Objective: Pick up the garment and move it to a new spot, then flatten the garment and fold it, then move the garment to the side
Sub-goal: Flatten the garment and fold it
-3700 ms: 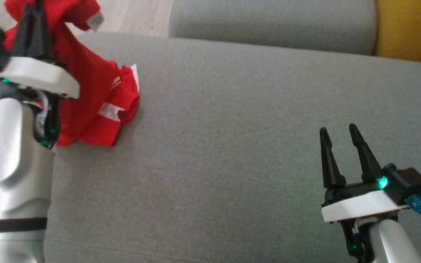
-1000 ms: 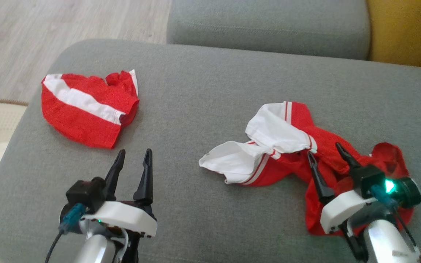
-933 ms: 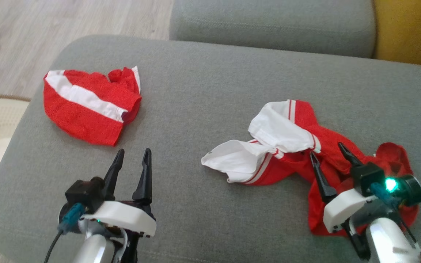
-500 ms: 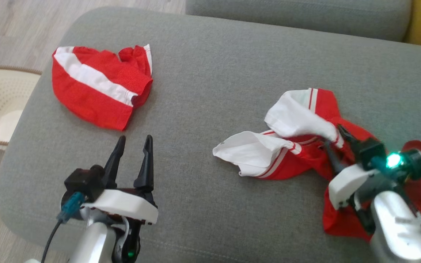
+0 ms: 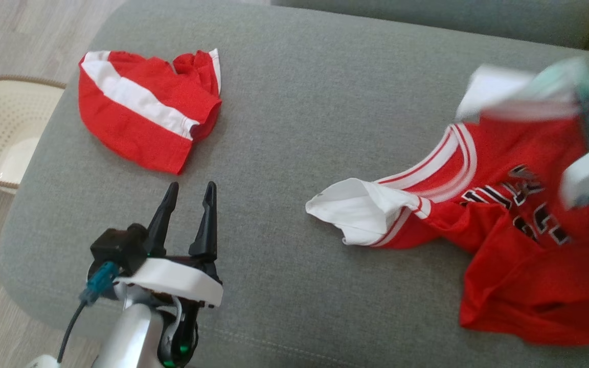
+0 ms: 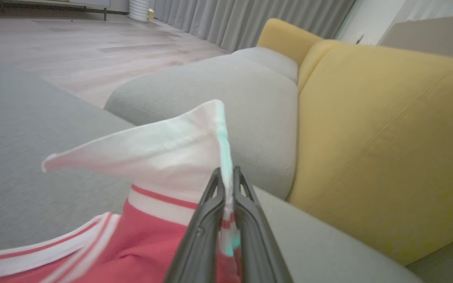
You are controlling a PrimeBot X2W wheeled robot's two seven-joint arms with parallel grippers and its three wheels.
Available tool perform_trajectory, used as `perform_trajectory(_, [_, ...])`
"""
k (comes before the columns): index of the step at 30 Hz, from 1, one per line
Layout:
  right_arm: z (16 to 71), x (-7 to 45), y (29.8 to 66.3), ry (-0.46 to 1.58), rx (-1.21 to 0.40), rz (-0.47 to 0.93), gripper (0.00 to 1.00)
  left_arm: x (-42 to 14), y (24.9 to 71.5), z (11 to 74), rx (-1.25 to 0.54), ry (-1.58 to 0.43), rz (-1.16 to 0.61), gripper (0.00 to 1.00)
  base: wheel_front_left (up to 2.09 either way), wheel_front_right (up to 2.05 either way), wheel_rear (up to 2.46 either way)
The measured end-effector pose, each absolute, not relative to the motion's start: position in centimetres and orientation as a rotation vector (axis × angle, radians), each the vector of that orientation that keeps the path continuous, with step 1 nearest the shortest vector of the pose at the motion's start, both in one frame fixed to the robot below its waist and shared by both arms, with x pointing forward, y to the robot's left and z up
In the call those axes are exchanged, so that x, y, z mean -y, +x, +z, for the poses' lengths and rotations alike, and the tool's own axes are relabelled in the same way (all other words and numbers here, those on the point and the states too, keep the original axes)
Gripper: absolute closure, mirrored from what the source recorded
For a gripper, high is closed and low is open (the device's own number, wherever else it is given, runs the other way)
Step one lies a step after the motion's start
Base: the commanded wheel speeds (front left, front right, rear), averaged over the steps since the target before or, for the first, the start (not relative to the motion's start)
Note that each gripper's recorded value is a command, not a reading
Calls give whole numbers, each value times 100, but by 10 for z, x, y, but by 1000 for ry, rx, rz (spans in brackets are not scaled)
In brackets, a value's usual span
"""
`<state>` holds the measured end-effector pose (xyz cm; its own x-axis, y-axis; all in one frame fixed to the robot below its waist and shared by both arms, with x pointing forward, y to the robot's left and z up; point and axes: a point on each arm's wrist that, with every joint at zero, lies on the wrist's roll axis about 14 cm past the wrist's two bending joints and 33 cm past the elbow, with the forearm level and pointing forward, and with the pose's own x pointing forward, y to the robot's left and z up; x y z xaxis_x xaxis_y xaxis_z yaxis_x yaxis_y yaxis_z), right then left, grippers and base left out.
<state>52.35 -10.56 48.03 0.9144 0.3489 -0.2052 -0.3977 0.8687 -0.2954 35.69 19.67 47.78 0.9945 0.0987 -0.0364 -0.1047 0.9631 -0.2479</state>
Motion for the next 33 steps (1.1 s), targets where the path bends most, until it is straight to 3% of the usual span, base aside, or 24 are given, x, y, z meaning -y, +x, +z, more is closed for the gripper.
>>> perform_trajectory(6, [529, 136, 574, -447, -67, 321, 100, -197, 358, 475, -34, -251, 104, 0, 0, 0, 0])
perform_trajectory(13, [556, 153, 607, -465, -37, 264, 100, -195, 356, 471, -48, -259, 105, 0, 0, 0, 0])
perform_trajectory(14, [559, 152, 611, -458, -28, 263, 61, -195, 356, 470, -51, -259, 105, 0, 0, 0, 0])
perform_trajectory(15, [560, 152, 614, -455, -34, 259, 0, -195, 356, 469, -54, -259, 105, 0, 0, 0, 0])
perform_trajectory(23, [528, 149, 603, -405, -105, 275, 0, -187, 364, 469, -54, -268, 85, 0, 0, 0, 0])
perform_trajectory(33, [525, 133, 517, -178, -32, 286, 0, -164, 372, 508, 62, -289, 1, 0, 0, 0, 0])
